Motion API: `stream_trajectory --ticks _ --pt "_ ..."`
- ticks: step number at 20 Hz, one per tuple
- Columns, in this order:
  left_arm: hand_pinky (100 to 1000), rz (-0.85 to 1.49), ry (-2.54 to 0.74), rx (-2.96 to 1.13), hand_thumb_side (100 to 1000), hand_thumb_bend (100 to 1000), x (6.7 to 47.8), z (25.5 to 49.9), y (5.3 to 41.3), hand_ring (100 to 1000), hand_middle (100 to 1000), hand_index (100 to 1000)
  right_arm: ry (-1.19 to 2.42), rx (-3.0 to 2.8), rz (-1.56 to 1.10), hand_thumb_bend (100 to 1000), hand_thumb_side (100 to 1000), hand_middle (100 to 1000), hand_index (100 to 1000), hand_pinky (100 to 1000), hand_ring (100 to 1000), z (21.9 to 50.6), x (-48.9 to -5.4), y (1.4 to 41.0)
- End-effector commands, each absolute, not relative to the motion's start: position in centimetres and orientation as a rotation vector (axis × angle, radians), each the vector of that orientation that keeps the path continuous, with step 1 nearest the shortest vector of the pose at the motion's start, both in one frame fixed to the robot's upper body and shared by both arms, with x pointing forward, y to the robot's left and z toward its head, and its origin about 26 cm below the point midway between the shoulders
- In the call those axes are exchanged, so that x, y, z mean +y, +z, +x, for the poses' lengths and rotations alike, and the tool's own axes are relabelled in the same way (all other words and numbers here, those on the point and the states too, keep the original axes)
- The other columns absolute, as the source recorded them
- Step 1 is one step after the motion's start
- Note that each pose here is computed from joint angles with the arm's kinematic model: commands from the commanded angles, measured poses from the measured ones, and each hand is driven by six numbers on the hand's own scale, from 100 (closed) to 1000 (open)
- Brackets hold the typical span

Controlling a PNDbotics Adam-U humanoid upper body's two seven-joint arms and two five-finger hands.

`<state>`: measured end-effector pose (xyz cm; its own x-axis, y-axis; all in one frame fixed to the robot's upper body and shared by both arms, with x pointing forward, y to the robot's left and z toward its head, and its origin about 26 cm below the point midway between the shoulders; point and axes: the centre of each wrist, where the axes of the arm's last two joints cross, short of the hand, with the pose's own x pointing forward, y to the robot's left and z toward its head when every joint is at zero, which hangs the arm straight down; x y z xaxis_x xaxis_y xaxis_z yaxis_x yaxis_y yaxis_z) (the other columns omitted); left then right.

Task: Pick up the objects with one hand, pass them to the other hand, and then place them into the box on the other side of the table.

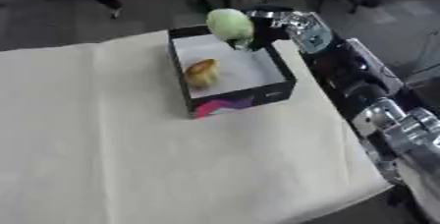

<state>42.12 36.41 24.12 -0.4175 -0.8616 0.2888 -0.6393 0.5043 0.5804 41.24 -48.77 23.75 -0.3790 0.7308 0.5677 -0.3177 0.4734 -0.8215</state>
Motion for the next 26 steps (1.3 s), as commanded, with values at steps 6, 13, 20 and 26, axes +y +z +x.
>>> stream_trajectory --ticks 6,13,20,26 --pt "827 1.307 -0.505 -2.198 295 497 37.8 41.4 26.2 749 704 764 1.366 -1.711 -0.547 100 228 842 1000 977 1000 40.5 -50.5 26.1" --pt "827 1.319 -0.495 -2.198 291 501 37.8 41.3 26.3 748 701 764 1.496 -1.751 -0.671 100 256 875 1000 1000 1000 40.7 -50.3 26.5" --pt "827 1.334 -0.475 -2.196 275 508 37.9 41.3 26.5 743 676 754 1.624 -1.698 -0.692 237 663 970 1000 1000 1000 41.2 -49.7 26.9" --pt "824 1.353 -0.463 -2.183 266 513 37.9 41.3 26.5 738 665 750 1.773 -1.593 -0.676 295 684 992 1000 1000 1000 42.4 -48.5 27.3"
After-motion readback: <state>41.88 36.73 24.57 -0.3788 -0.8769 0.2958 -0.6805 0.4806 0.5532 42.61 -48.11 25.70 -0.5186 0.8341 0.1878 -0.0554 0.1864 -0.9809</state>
